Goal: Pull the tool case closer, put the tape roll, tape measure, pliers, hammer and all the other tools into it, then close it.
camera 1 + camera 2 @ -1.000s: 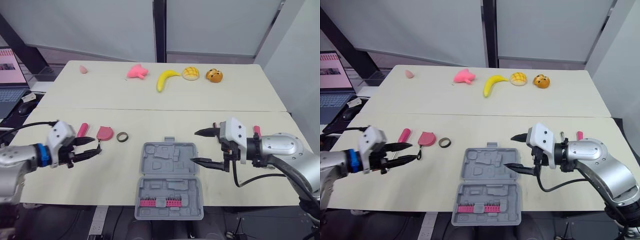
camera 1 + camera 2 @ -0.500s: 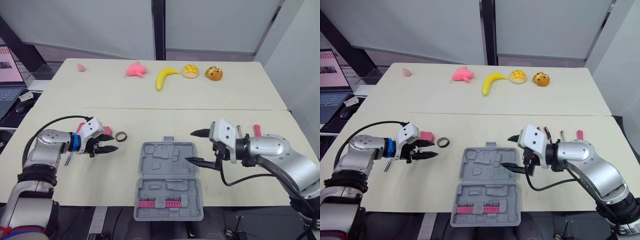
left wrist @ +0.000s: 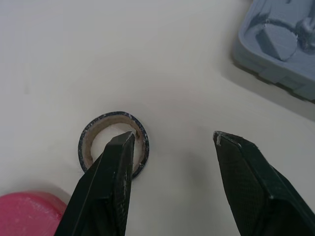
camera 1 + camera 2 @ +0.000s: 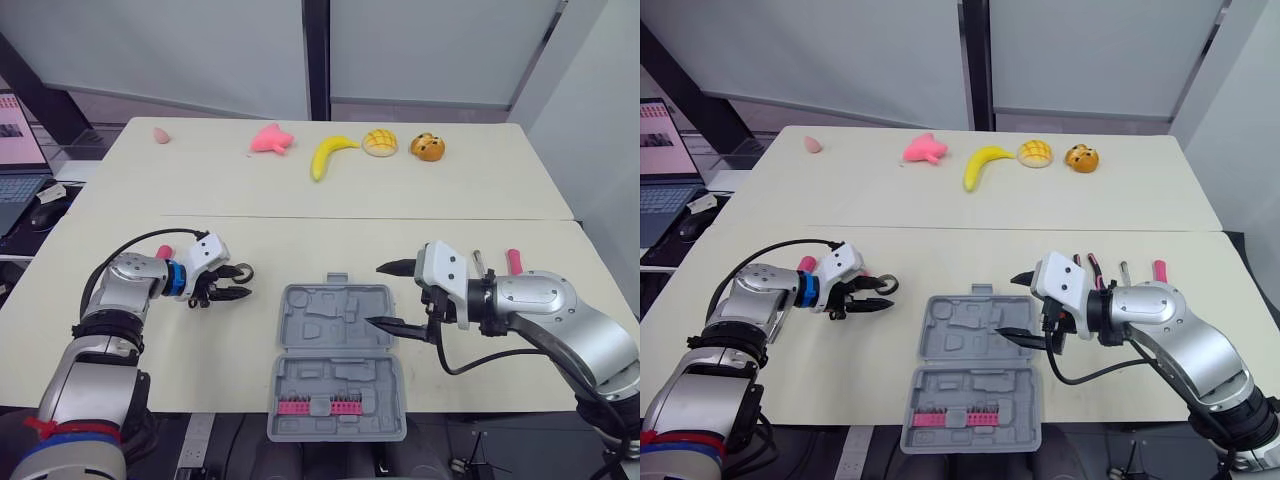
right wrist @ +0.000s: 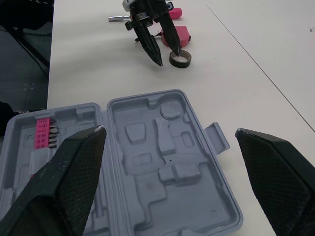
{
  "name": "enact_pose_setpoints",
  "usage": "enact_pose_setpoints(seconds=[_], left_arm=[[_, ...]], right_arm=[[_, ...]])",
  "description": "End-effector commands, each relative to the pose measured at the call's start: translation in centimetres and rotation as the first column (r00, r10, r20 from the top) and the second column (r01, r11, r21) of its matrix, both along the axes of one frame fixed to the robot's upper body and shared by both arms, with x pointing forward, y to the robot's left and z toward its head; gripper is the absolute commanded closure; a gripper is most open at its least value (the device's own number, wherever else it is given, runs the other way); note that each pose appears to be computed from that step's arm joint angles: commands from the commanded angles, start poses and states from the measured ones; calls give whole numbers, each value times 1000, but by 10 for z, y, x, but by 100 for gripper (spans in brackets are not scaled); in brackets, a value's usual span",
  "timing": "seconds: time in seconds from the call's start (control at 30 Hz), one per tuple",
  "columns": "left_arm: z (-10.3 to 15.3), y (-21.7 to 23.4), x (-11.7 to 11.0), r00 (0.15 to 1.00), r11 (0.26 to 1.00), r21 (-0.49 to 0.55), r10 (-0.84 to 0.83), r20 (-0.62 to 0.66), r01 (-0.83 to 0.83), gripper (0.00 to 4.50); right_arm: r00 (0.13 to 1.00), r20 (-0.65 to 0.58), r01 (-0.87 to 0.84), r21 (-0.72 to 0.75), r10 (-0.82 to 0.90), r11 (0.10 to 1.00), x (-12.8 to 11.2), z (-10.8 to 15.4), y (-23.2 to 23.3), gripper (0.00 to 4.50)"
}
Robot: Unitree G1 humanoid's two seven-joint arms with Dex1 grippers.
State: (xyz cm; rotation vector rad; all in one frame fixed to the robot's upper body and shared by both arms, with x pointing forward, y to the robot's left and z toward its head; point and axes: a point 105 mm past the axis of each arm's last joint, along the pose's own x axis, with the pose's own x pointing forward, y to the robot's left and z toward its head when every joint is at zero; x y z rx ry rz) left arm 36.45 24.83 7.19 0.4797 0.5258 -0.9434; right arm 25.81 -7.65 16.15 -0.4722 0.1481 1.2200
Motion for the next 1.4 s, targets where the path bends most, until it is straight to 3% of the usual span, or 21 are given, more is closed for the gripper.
enact_pose_setpoints(seconds=[0.03, 0.17, 0.2, 0.27, 0.47, 0.73, 1.03, 1.4], left_arm=[[7, -2, 8, 1000, 1000, 22, 3, 30, -3, 191], [4, -2, 10, 1000, 999, 35, 15, 27, -15, 191], [3, -2, 11, 999, 999, 41, 20, 29, -21, 209], [1, -1, 12, 999, 998, 58, 26, 26, -28, 250], [-6, 2, 10, 999, 995, 99, 29, 18, -31, 446], [13, -9, 7, 997, 998, 9, -70, 27, 69, 449], [39, -60, -35, 931, 931, -190, -340, -133, 313, 449], [13, -98, -37, 929, 935, -177, -334, -160, 306, 449]], right_arm=[[999, 44, -33, 15, 33, 999, -5, 11, 5, 0], [998, 44, -34, 14, 34, 999, -6, 10, 6, 0], [998, 45, -33, 11, 33, 999, -6, 10, 6, 0], [998, 45, -32, 7, 31, 999, -6, 9, 5, 0], [998, 48, -30, 2, 30, 1000, -7, 9, 5, 0], [998, 61, -16, -10, 16, 1000, -10, 6, 3, 0], [1000, 6, 10, -61, -10, 998, -14, -4, 1, 0], [998, -9, 54, -66, -55, 996, -9, -5, 2, 0]])
